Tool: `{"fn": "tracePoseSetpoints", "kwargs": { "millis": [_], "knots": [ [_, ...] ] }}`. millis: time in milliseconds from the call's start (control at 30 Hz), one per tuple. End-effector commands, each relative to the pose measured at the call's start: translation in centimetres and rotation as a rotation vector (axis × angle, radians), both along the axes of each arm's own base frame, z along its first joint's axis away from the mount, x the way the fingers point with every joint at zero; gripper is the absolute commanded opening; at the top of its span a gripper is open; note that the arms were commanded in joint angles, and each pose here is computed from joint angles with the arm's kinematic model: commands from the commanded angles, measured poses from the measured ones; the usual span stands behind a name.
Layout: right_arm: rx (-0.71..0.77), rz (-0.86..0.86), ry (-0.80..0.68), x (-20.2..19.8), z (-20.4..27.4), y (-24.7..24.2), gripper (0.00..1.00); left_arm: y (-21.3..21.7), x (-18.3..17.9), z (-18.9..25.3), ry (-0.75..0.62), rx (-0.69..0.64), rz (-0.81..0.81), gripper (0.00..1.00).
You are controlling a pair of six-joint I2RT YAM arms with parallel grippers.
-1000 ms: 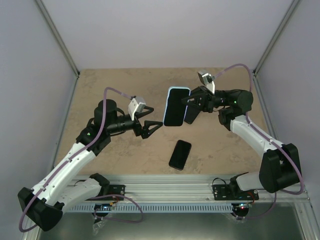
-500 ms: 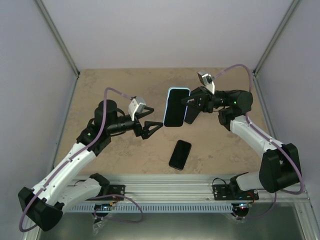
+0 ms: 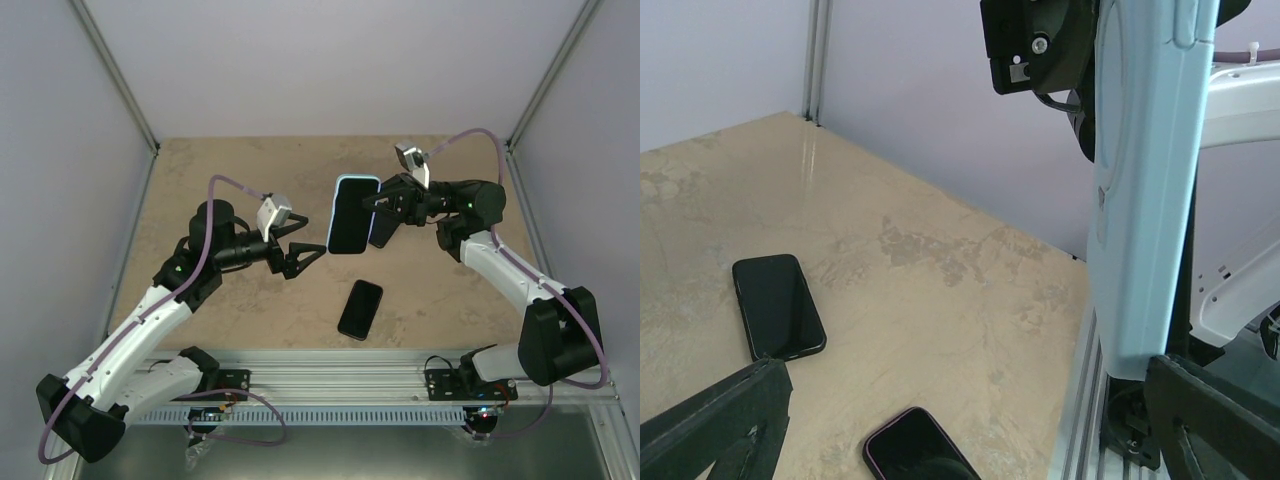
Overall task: Take the phone out of the phone case
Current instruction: Remove the phone case from the phone.
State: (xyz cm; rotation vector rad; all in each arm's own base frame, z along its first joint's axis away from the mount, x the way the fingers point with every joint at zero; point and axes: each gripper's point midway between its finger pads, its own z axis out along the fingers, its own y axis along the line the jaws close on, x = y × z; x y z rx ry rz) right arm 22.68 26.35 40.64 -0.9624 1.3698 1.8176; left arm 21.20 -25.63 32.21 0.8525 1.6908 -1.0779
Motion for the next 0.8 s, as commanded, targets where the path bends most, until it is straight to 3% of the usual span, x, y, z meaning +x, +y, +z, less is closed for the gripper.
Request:
{"fn": "tracePoseSetpoints", "kwargs": {
  "millis": [0, 767],
  "knots": [
    [0.047, -0.020, -0.047, -0.2, 1.0, 0.0, 0.01, 0.0, -0.5, 0.1, -0.023, -0.006, -0.022, 0.99],
    [0.045, -0.009, -0.062, -0.8, 1.2, -0.2, 0.01, -0.3, -0.8, 1.0, -0.018, -0.032, -0.055, 0.96]
  ]
}}
